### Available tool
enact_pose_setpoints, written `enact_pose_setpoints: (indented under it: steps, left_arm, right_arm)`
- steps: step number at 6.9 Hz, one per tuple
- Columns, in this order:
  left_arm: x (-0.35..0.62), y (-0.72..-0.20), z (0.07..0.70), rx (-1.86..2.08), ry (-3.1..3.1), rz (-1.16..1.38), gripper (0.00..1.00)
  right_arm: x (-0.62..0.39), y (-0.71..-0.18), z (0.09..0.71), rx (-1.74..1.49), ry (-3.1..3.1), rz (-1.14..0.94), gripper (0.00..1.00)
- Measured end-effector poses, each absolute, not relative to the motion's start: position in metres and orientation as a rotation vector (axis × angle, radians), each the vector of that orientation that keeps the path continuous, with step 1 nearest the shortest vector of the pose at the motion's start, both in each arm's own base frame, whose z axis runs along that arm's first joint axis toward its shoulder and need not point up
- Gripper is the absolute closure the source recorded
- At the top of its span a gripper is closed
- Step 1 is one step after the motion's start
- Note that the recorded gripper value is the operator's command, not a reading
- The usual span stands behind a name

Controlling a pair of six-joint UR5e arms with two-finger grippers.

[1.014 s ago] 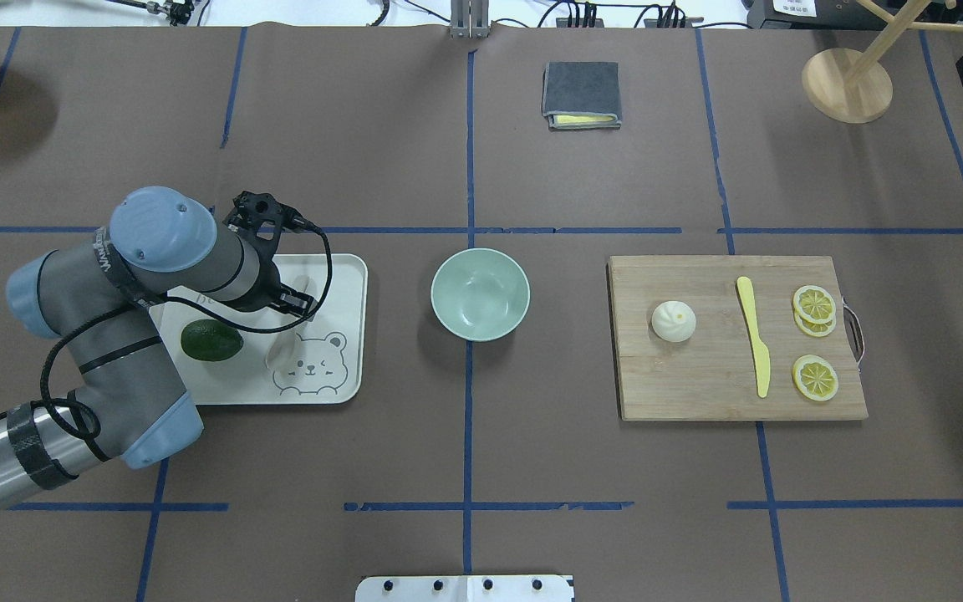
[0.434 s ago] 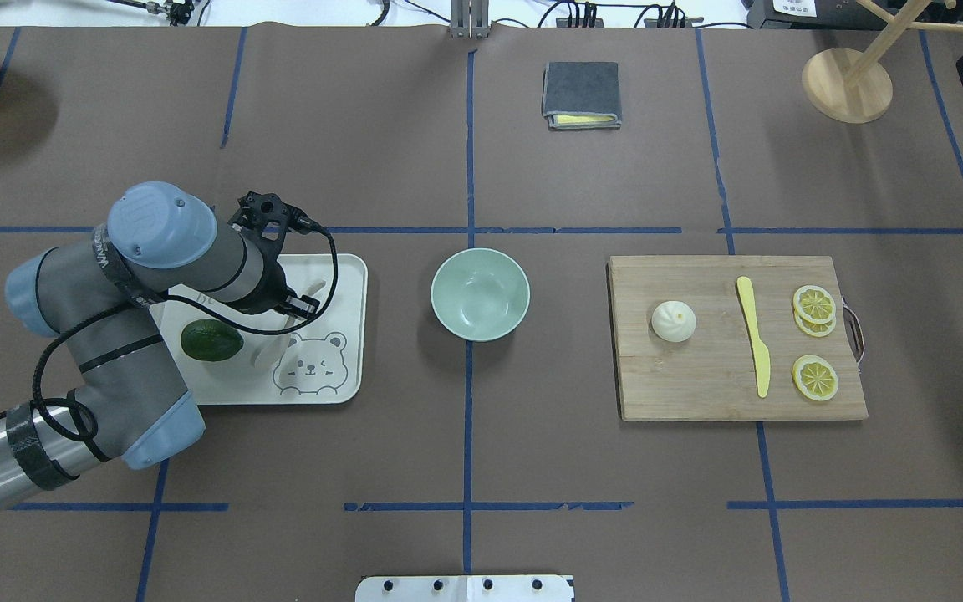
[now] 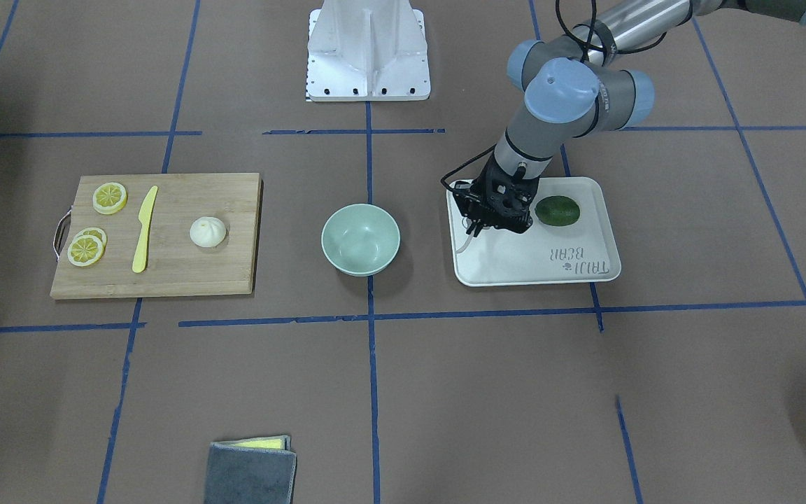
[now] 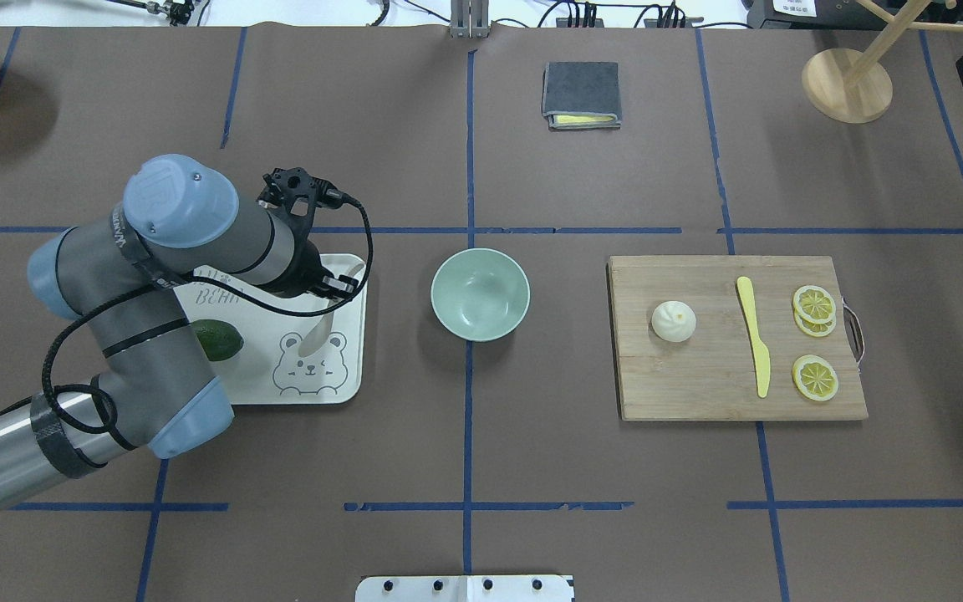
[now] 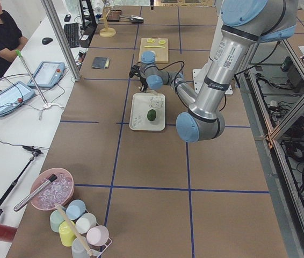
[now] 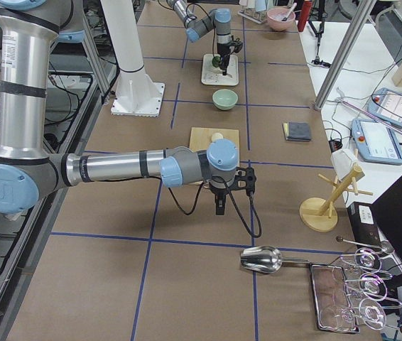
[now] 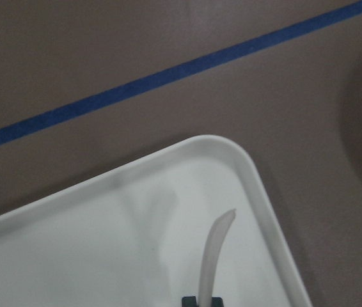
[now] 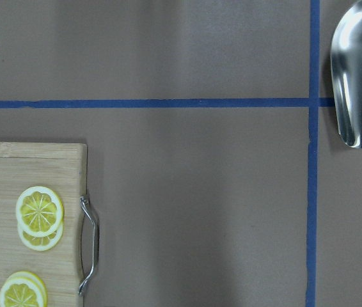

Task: Put spoon and bun in bowl

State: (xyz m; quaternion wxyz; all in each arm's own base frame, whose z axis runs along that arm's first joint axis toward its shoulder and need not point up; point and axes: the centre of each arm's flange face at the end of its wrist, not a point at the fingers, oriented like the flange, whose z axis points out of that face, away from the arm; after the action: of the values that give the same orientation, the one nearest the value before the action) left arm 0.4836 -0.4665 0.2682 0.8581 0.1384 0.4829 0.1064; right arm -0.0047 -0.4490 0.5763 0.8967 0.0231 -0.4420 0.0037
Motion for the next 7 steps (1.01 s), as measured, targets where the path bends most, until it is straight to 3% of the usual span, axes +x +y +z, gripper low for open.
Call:
enact_pose_setpoints:
  steps: [2,4,5,6,7]
  left_arm:
    - [0.518,-0.475,0.19,0.277,1.108,0.144,1.0]
    - [0.543,-0.484,0.15,0.305,1.152,0.105,0.99]
    - [0.554,-0.485,0.149,0.338,1.162,0.094,0.62]
    - [0.56,-0.485,0.151,0.353,1.166,0.092,0.17]
    - [0.565,-0.482,0.153,0.358,1.165,0.094,0.15]
  right_arm:
    - [-0.008,-0.45,0.569,0.048,-0.947,-0.003,0.0]
    - [-0.01,-0.449,0.566,0.045,-0.968,-0.009,0.0]
    - [-0.01,-0.449,0.566,0.045,-0.971,-0.009,0.0]
    - [-0.011,-0.449,0.565,0.045,-0.972,-0.01,0.0]
    - [-0.011,-0.449,0.565,0.045,-0.972,-0.01,0.0]
